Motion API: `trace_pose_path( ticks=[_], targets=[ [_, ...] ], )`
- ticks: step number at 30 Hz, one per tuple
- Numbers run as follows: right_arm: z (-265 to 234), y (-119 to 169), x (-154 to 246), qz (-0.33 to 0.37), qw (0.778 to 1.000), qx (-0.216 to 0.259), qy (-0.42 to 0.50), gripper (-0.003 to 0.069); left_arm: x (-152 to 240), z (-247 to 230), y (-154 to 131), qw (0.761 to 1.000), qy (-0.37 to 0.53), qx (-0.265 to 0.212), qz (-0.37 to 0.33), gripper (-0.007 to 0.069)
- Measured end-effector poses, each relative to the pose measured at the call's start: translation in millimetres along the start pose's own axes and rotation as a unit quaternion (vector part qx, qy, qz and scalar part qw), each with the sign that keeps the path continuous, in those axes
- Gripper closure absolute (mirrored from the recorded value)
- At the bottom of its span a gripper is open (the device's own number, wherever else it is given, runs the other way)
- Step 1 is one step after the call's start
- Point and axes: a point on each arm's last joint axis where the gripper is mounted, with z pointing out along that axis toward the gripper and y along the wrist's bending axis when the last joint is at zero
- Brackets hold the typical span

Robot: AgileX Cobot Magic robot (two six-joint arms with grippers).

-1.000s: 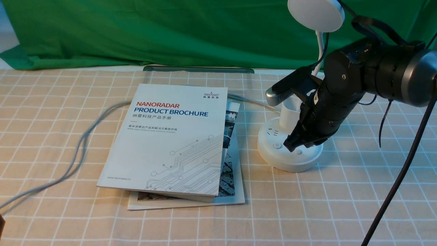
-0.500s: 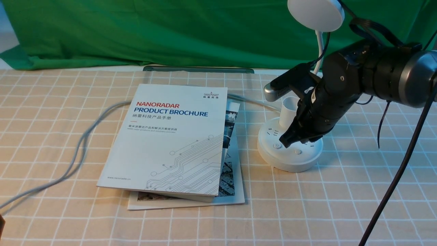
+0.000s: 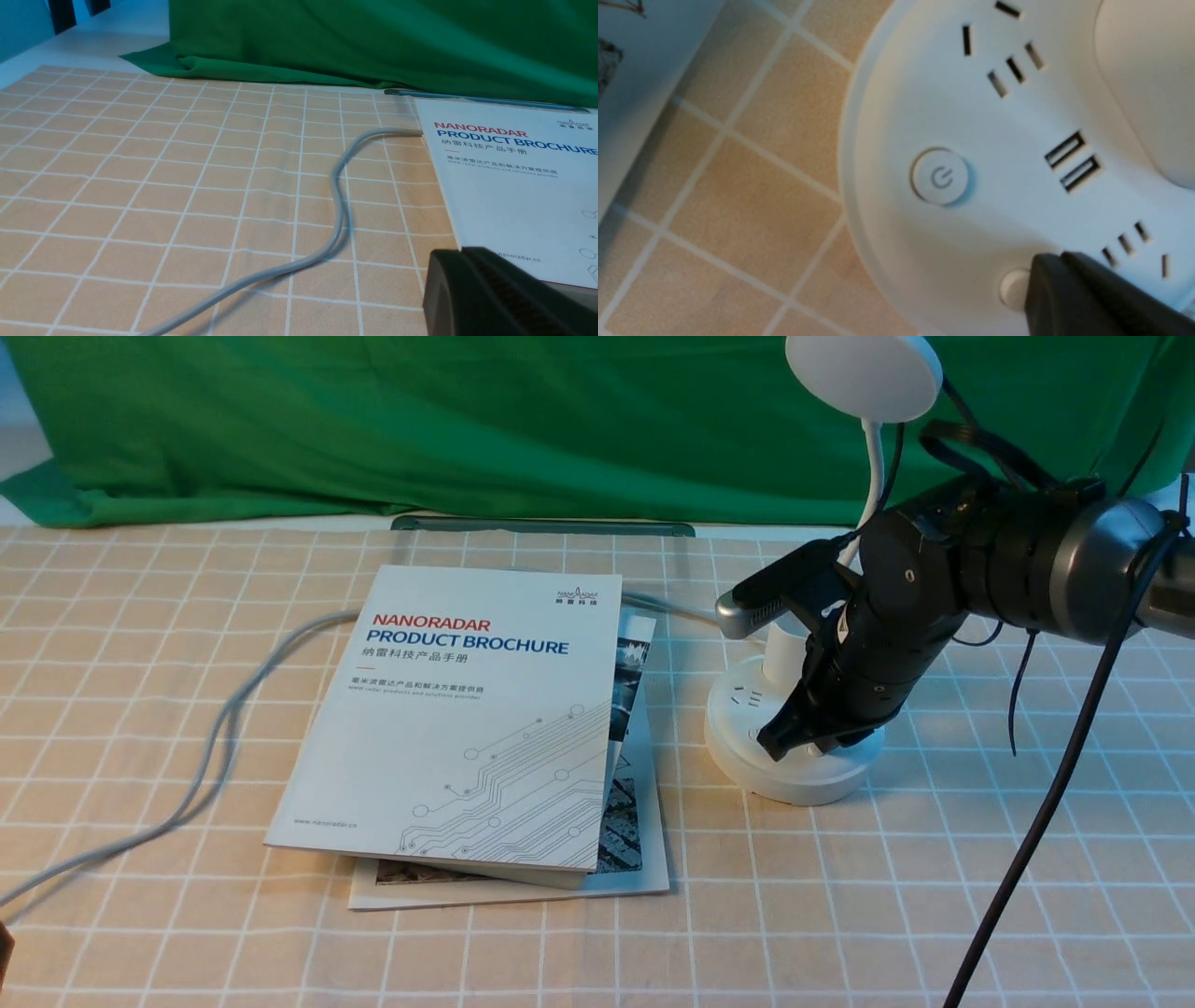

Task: Turn on the table lamp on the light coffee tablecloth with your hand.
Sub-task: 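Press the button on the base of the white desk lamp with the right gripper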

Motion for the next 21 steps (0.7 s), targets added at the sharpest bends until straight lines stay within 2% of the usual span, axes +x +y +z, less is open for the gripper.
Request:
trace_pose_path(
  ticks=[21],
  targets=[
    [6.8,0.0,1.0,0.0,1.0,-0.001,0.024,0.0629,0.0,0.0,0.0,1.0,0.0,0.0,0.0,0.0604]
  ],
)
